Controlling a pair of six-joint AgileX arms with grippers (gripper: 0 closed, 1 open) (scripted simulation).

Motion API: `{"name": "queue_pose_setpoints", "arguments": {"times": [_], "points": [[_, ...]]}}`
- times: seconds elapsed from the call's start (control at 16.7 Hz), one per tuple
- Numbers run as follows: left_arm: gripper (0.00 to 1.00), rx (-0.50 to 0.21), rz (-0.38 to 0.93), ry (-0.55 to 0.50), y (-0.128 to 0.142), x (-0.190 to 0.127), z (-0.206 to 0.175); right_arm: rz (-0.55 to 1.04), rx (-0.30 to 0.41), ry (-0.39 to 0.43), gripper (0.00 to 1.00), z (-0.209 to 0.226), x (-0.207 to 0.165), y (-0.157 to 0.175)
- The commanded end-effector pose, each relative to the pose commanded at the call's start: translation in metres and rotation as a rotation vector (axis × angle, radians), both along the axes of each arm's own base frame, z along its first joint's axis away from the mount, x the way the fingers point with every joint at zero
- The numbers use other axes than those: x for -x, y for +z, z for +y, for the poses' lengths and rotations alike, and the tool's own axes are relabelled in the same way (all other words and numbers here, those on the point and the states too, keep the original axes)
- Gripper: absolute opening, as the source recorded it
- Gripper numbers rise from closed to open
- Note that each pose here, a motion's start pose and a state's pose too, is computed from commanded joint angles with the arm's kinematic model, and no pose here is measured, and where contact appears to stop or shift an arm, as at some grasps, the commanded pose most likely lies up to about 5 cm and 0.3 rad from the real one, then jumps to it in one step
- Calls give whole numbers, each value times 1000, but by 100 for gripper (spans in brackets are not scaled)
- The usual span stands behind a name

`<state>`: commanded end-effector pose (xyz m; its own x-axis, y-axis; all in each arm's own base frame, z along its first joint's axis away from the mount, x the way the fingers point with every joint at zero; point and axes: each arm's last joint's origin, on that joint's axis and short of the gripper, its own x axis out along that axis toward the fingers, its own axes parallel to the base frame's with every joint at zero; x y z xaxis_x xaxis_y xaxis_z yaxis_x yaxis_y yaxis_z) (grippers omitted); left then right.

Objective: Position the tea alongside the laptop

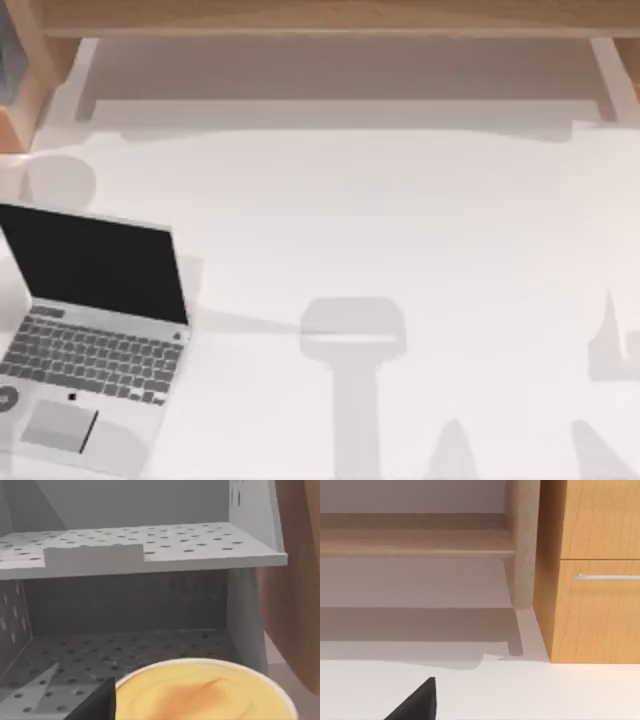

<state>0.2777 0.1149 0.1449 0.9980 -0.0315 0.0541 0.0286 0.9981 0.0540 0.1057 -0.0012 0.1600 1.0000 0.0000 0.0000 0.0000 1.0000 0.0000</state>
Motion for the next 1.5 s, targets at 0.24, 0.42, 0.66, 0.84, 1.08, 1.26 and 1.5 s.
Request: {"name": "queue_pose_setpoints", "arguments": {"times": [0.24,0.42,0.66,0.84,1.08,1.26,1.5], "points": [[100,36,98,8,-42,3,13,0,0,0,100,0,0,0],[100,59,149,6,-61,7,15,0,0,0,100,0,0,0],[100,61,155,6,-63,8,15,0,0,0,100,0,0,0],[100,61,154,4,-63,6,14,0,0,0,100,0,0,0],[100,61,155,6,-66,-19,16,0,0,0,100,0,0,0],[100,61,155,6,-69,-47,16,0,0,0,100,0,0,0],[100,61,155,6,-71,-72,13,0,0,0,100,0,0,0]]}}
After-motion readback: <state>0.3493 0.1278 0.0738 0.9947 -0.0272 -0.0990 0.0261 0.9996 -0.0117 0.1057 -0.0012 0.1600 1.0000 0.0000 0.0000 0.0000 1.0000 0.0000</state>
